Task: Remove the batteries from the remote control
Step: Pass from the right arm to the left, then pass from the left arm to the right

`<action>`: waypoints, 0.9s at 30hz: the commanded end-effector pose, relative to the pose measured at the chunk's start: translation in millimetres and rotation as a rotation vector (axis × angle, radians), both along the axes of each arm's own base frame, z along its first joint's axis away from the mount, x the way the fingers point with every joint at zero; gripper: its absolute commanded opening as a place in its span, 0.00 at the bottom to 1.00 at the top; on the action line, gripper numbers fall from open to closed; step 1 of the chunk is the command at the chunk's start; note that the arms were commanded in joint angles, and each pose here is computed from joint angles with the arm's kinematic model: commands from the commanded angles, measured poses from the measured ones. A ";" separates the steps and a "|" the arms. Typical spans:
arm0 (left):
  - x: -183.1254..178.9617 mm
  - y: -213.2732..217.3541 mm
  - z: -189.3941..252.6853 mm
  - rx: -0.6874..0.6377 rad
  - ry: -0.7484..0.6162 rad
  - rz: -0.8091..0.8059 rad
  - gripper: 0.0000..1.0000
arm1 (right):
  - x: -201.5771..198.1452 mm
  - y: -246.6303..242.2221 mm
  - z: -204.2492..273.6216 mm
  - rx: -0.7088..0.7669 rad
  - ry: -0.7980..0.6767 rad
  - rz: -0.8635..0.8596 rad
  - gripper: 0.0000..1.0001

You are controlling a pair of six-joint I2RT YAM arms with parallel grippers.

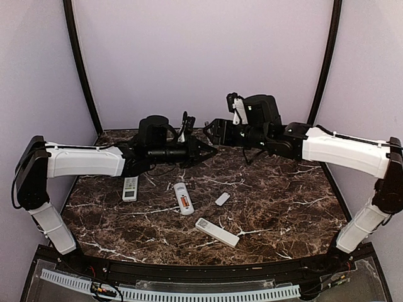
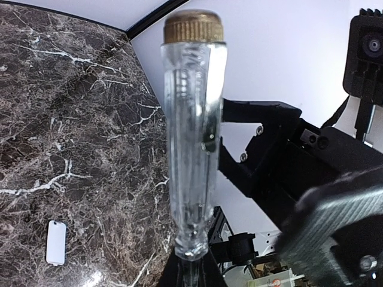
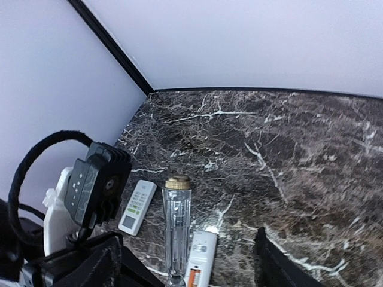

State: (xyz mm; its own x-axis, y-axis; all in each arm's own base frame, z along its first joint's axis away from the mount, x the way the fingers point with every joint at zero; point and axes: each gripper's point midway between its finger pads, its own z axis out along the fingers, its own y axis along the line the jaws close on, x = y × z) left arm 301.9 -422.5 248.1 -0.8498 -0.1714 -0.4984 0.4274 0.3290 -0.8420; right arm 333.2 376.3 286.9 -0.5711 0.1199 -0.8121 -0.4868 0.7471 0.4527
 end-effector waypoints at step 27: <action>-73.7 72.8 -1.6 0.199 -0.276 -0.675 0.00 | -71.2 -35.8 20.3 0.033 -0.002 0.573 0.93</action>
State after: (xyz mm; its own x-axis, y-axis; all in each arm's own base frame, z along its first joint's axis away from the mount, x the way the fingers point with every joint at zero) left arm 256.8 -355.0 231.6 -0.6451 0.4083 -0.6459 0.7533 0.1981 -0.6271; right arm 293.5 316.3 323.8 -0.5059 -0.0674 -0.8599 -0.7465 0.5337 0.3974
